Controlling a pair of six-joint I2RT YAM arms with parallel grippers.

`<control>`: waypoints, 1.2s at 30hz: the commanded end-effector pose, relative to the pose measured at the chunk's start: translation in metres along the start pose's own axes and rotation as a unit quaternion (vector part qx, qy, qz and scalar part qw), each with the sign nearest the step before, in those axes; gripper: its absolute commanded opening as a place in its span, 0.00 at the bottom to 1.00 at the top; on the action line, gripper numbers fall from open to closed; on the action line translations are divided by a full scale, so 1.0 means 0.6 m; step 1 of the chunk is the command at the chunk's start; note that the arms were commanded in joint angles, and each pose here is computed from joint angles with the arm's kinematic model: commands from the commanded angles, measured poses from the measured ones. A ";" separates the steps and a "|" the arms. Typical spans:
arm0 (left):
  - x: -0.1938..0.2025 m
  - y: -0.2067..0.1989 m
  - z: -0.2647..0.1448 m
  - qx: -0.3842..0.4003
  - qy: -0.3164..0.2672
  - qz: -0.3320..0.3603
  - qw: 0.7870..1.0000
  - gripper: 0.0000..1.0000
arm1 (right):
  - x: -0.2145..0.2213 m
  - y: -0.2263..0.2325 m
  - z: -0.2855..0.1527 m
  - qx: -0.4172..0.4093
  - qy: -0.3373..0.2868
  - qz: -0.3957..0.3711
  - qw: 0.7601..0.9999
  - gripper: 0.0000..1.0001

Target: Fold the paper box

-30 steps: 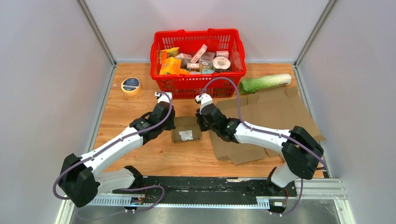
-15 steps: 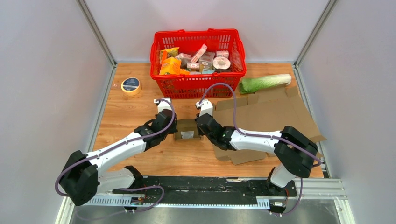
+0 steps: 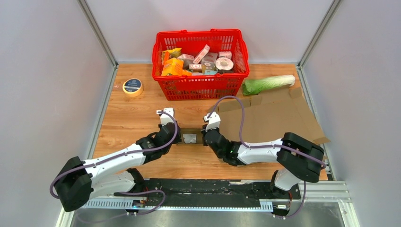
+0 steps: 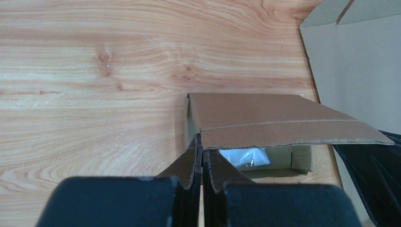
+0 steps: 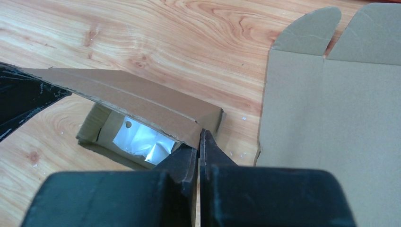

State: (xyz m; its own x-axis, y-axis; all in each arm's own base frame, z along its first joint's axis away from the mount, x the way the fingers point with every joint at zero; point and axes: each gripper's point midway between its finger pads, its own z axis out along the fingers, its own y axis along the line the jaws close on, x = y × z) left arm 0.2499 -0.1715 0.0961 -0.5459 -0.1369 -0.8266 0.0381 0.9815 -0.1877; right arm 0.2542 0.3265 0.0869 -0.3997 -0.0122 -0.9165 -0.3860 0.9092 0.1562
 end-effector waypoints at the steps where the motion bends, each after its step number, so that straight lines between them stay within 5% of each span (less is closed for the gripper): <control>1: 0.010 0.018 -0.006 -0.017 -0.017 -0.011 1.000 0.00 | -0.027 0.001 -0.018 0.008 -0.048 0.031 0.998 0.04; 3: 0.018 0.017 -0.008 -0.018 -0.020 -0.006 1.000 0.00 | -0.026 0.007 -0.030 0.006 -0.046 0.028 0.999 0.13; 6: 0.035 0.021 -0.007 -0.023 -0.014 -0.001 1.000 0.00 | -0.014 0.010 -0.063 0.009 0.008 0.020 1.000 0.42; 7: 0.039 0.023 -0.007 -0.023 -0.013 0.001 1.000 0.00 | 0.032 -0.023 -0.086 0.035 0.079 -0.016 0.996 0.60; 10: 0.038 0.023 -0.011 -0.026 -0.018 0.008 0.999 0.00 | 0.049 -0.034 -0.155 0.010 0.180 -0.011 0.983 0.81; 12: 0.038 0.021 -0.013 -0.024 -0.019 0.013 0.999 0.00 | 0.054 -0.013 -0.196 -0.050 0.249 0.040 0.966 0.83; 15: 0.039 0.021 -0.016 -0.027 -0.021 0.016 0.999 0.00 | -0.024 0.022 -0.223 -0.125 0.236 0.152 0.952 0.85; 20: 0.044 0.022 -0.016 -0.035 -0.022 0.023 0.999 0.00 | -0.093 0.019 -0.153 -0.093 0.211 0.208 0.951 0.94; 27: 0.049 0.019 -0.012 -0.037 -0.015 0.031 0.999 0.00 | -0.095 0.043 -0.020 -0.097 0.173 0.108 0.974 0.91; 36: 0.051 0.015 -0.019 -0.028 -0.001 0.032 0.999 0.06 | -0.007 0.037 0.015 -0.099 0.185 0.077 0.975 0.87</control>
State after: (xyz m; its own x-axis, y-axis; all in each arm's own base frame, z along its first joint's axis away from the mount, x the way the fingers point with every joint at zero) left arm 0.2245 -0.1622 0.0659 -0.5389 -0.0538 -0.8407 0.0279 0.9963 -0.0816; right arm 0.2489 0.3372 0.0971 -0.7680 -0.0565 -0.6380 -0.3806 0.8414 0.3836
